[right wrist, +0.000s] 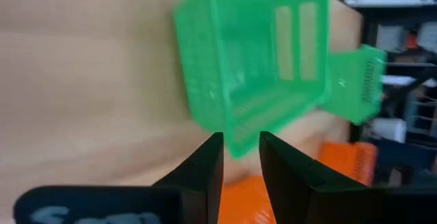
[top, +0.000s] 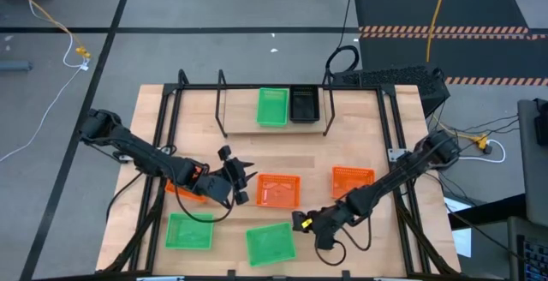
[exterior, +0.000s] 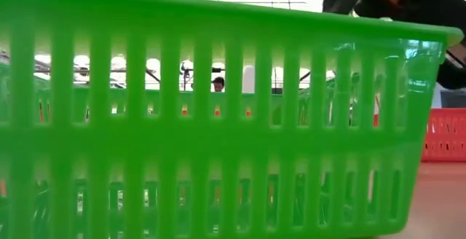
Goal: Stack baskets on shelf by color
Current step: Stack the right green bin on the green bin on the shelf
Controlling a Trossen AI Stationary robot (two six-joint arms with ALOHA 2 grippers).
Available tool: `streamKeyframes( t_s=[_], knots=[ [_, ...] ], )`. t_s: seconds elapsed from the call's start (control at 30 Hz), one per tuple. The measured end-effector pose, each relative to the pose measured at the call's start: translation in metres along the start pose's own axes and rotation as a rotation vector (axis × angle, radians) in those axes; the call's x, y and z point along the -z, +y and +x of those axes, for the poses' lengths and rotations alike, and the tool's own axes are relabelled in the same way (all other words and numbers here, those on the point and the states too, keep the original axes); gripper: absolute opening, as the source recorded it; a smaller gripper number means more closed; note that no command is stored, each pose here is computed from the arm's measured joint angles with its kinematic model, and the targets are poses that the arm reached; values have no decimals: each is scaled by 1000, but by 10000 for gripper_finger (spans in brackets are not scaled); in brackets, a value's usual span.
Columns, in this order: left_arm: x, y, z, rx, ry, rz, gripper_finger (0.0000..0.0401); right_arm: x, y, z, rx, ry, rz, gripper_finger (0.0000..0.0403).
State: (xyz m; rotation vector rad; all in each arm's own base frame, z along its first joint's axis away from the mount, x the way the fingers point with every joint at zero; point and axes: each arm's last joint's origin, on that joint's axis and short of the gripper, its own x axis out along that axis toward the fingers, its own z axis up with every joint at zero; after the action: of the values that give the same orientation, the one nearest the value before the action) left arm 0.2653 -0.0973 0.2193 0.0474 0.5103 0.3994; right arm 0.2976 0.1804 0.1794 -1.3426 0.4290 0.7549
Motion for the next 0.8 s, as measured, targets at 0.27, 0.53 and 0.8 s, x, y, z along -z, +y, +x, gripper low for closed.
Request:
streamKeyframes(
  t_s=[0.27,0.53,0.8],
  knots=[
    [-2,5,4,-25,-2,-13,136,3,3,21,21,-35,-99,91],
    [-1,5,4,-27,2,-3,136,13,8,38,-13,-81,-90,91],
    [4,3,1,-24,33,8,136,14,11,39,-58,-117,34,31]
  ],
)
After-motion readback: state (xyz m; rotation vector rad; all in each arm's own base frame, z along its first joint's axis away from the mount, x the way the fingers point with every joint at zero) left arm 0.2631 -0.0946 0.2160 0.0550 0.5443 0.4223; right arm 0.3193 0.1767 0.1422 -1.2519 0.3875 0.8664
